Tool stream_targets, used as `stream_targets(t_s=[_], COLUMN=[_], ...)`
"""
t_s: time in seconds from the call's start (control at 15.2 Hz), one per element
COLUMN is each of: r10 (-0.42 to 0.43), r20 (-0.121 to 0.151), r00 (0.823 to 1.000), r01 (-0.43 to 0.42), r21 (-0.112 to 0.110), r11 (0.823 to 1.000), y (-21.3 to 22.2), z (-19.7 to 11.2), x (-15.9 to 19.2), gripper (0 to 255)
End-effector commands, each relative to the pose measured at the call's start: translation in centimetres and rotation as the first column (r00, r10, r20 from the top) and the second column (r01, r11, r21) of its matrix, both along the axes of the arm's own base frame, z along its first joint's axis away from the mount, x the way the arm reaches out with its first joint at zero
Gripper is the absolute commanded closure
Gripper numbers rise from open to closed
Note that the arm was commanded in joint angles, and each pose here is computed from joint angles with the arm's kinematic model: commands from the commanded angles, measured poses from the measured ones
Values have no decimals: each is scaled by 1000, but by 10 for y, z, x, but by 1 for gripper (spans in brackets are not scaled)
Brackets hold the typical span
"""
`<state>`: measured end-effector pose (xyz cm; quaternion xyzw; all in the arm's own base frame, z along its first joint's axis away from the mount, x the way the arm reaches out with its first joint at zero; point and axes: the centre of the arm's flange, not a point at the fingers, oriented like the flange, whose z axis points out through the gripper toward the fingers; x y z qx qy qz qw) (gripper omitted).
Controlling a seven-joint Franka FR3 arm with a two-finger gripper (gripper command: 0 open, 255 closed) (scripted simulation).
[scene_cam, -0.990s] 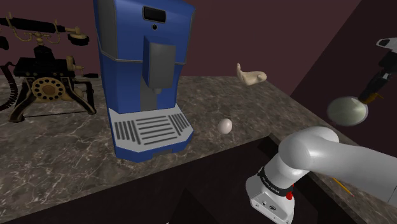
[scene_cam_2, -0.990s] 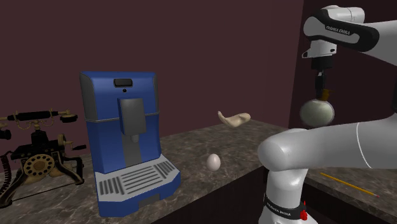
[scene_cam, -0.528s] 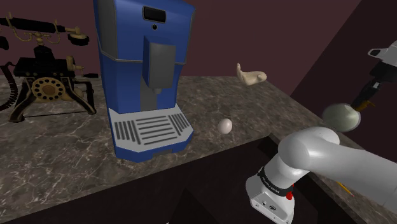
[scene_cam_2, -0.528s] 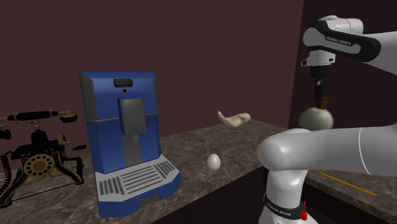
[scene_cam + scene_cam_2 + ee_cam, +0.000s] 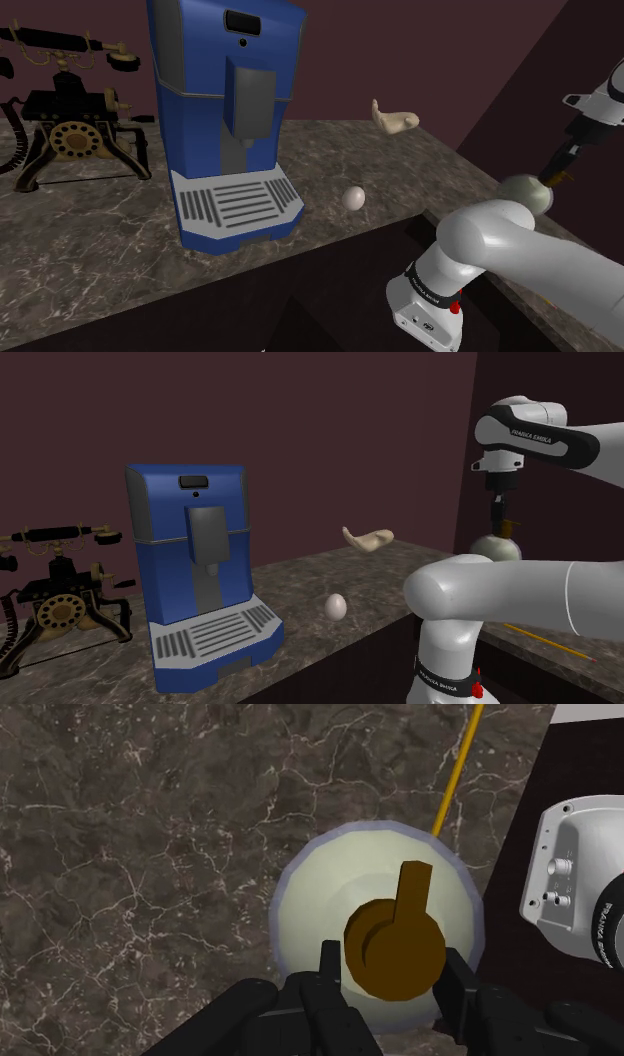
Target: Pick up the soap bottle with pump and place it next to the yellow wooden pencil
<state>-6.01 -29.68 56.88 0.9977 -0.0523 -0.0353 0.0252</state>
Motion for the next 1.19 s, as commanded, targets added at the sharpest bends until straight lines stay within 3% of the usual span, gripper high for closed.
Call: stream_targets(t_s=[0.0, 1.12], r10=[0, 0], r20=[0, 0], r00=[1000, 1000], r01=[0, 0], r21=[-1, -1], r11=[1000, 1000], y=[0, 0], z=[-11, -100], x=[0, 0], gripper=[255, 255])
